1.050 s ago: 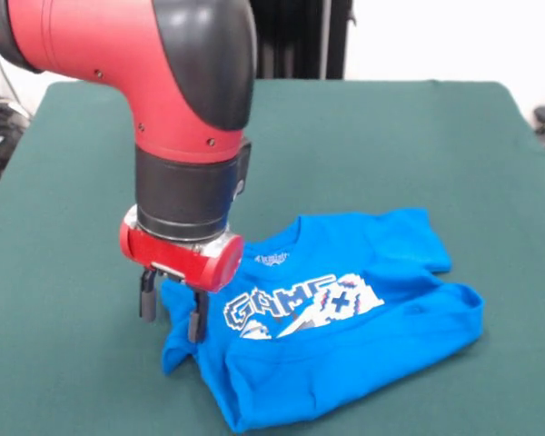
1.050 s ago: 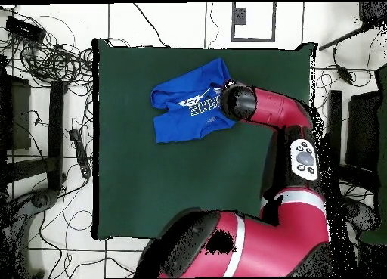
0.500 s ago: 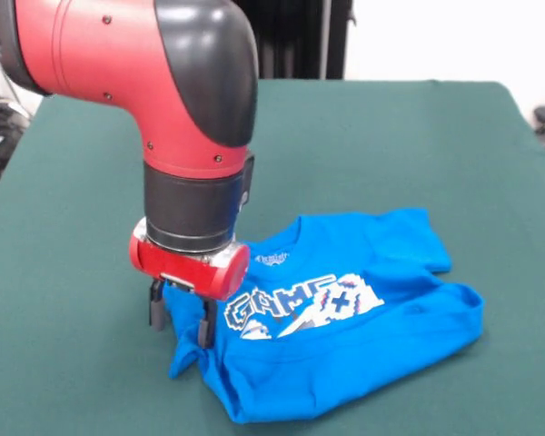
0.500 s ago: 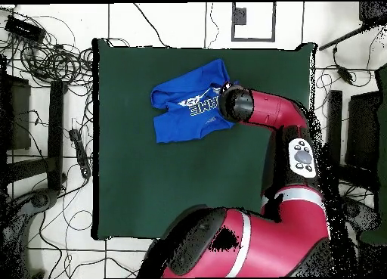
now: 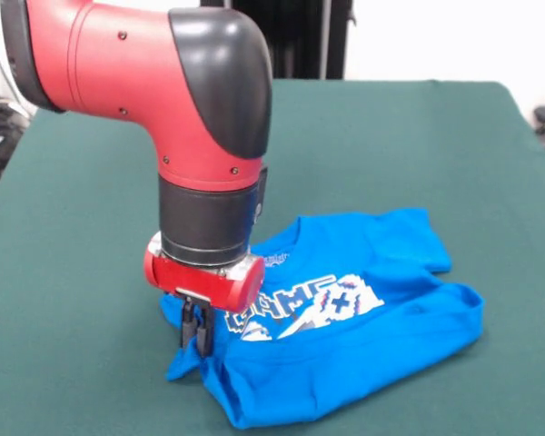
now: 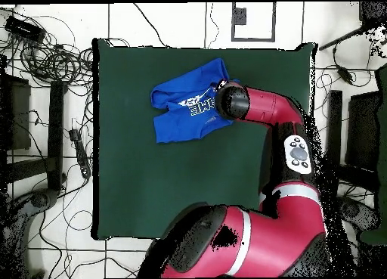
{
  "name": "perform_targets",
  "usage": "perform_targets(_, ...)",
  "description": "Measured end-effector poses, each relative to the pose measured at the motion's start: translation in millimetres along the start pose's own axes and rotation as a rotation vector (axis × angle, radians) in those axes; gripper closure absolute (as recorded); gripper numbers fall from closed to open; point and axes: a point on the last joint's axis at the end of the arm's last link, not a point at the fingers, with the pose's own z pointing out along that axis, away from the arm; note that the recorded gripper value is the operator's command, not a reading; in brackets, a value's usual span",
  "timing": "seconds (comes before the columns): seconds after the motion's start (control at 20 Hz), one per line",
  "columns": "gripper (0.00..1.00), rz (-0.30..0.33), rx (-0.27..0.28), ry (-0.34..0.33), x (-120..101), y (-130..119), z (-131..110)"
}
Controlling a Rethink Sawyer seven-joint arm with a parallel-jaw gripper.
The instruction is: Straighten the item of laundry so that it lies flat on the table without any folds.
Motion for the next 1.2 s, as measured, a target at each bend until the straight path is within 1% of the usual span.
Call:
perform_targets(0.5,1.0,-0.005,0.002,-0.001,0,0,0)
perform_targets(0.75,1.0,-0.022,0.0,-0.001,3,10,-10)
perform_targets(0.9,1.0,-0.042,0.002,0.002,5,21,-24)
perform_targets(0.95,1.0,-0.058,0.009,0.003,5,29,-33)
perform_targets(1.1,1.0,-0.107,0.043,0.003,7,47,-54)
perform_targets(1.2,1.0,-0.159,0.084,0.005,12,65,-73)
